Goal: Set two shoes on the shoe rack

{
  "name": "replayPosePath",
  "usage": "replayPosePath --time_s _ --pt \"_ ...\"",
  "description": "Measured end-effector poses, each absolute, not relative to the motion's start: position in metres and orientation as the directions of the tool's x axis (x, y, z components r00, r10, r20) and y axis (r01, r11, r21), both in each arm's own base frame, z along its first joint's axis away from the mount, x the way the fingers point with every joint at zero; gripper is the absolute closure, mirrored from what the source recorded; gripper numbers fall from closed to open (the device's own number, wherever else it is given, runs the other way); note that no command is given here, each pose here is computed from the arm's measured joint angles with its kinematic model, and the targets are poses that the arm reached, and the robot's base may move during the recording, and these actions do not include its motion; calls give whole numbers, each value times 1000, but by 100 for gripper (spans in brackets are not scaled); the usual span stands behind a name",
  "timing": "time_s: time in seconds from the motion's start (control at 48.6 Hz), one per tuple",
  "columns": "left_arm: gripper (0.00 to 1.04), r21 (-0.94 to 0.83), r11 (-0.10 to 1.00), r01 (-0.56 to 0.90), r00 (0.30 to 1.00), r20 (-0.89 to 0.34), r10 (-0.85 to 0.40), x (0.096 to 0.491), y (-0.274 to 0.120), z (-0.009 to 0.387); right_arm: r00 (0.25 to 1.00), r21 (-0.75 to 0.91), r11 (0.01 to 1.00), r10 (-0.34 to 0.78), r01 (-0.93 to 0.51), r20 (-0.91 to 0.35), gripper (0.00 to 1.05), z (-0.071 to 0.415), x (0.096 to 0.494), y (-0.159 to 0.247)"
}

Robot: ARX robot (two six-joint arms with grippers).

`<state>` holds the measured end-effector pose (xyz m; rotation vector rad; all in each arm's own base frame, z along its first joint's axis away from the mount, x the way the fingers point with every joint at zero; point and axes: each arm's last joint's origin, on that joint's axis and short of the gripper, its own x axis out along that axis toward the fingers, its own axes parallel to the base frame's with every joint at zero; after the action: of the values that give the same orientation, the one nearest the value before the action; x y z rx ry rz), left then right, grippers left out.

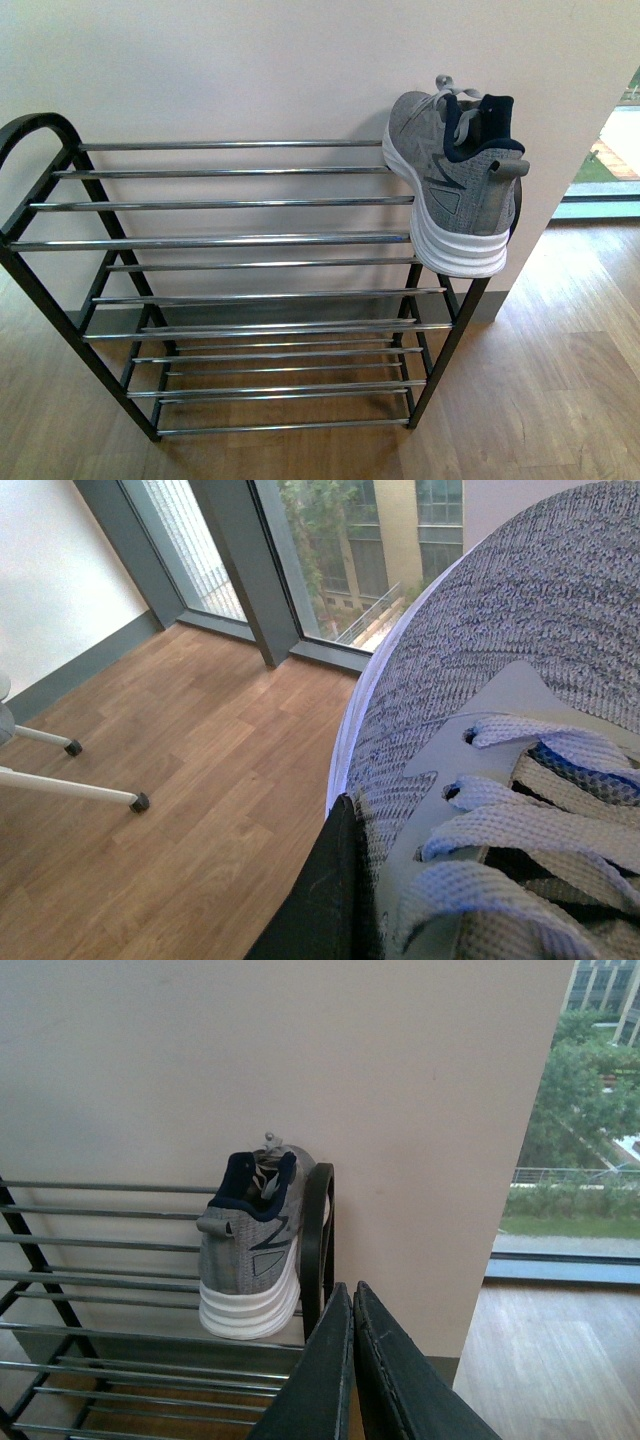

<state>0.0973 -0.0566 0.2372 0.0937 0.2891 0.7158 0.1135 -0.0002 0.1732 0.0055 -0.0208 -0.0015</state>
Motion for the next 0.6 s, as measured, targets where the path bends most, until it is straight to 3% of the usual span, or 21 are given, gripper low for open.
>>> replayPosePath --time_s 0.597 --pt "102 183 753 -633 717 -230 658 97 -57 237 1000 5 1000 -2 2 17 103 170 97 0"
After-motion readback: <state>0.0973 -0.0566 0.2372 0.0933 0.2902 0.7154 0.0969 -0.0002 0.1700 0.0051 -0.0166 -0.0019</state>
